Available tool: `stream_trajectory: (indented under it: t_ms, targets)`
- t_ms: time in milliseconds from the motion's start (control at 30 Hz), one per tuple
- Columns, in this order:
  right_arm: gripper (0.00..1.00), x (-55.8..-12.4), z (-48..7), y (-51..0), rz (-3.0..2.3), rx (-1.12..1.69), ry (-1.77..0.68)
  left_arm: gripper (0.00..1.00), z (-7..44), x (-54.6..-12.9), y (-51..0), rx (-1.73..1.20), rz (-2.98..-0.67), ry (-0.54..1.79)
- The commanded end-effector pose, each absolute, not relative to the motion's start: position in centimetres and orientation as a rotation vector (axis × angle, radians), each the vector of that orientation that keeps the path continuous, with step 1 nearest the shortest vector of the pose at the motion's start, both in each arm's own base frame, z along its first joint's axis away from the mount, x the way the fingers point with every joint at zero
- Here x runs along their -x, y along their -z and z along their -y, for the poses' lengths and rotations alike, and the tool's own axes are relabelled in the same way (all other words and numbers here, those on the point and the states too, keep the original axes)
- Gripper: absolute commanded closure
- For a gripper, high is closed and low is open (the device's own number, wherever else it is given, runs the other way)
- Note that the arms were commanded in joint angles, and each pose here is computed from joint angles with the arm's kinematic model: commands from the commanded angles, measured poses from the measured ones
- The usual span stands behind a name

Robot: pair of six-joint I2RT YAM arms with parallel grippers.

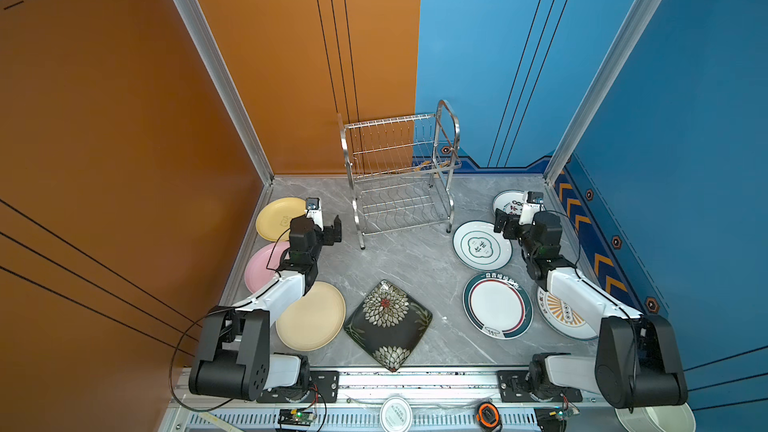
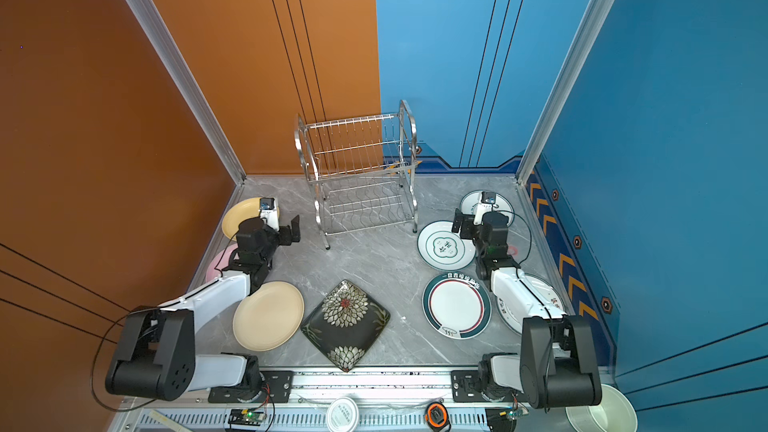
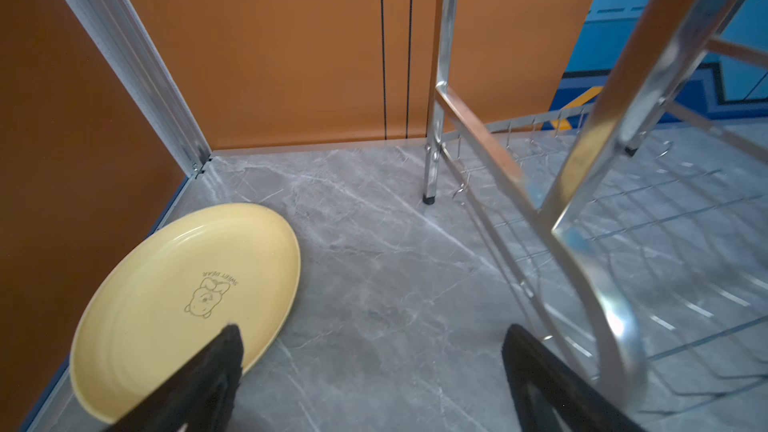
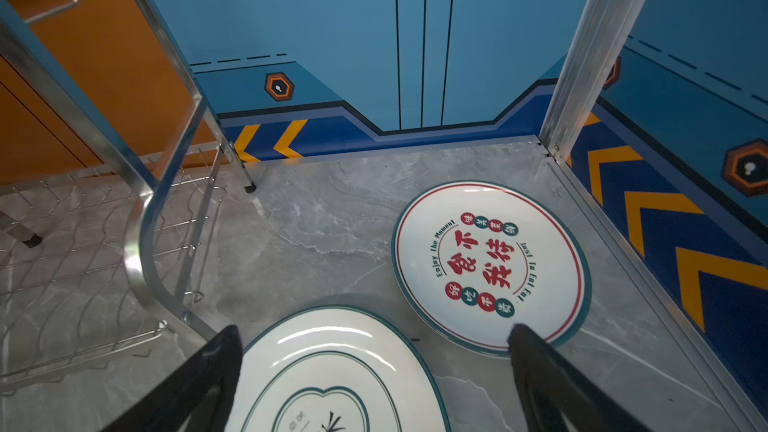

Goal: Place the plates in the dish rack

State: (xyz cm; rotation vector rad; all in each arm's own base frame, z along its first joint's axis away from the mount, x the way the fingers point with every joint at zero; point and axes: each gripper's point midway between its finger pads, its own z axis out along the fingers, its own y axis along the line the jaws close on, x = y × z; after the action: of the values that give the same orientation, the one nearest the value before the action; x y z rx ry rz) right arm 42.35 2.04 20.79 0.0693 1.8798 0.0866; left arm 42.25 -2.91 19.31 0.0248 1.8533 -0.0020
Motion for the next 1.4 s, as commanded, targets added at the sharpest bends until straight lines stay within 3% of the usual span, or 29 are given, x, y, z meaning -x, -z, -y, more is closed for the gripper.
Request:
stream_trajectory:
  t_ms: [0, 67, 367, 667, 767, 867, 1367]
  targets:
    - [0.00, -42.3, -4.8, -17.5, -2.086, -0.026, -0.180, 0.01, 5.3, -41.9, -17.4, -0.007, -1.979, 0.144]
    - [0.00, -43.6, -7.0, -18.1, -2.098, 0.025, -0.240, 0.00, 6.6, -42.7, -17.9, 0.005, -1.974, 0.200]
    - [0.02, -47.8, -14.9, -18.1, -2.111, 0.209, -0.370, 0.11, 10.3, -44.8, -17.7, 0.020, -2.017, 0.325]
    - [0.14, -50.2, -17.9, -15.7, -2.125, 0.242, -0.463, 0.23, 10.6, -46.7, -16.2, 0.116, -2.056, 0.352]
    - [0.24, -51.1, -18.4, -15.0, -2.131, 0.238, -0.475, 0.28, 10.5, -47.2, -15.8, 0.140, -2.064, 0.364]
    - [0.34, -51.5, -19.0, -14.4, -2.137, 0.236, -0.485, 0.36, 10.5, -47.4, -15.2, 0.159, -2.076, 0.380]
    - [0.62, -51.7, -19.6, -13.0, -2.147, 0.230, -0.469, 0.79, 10.8, -47.7, -13.2, 0.213, -2.123, 0.443]
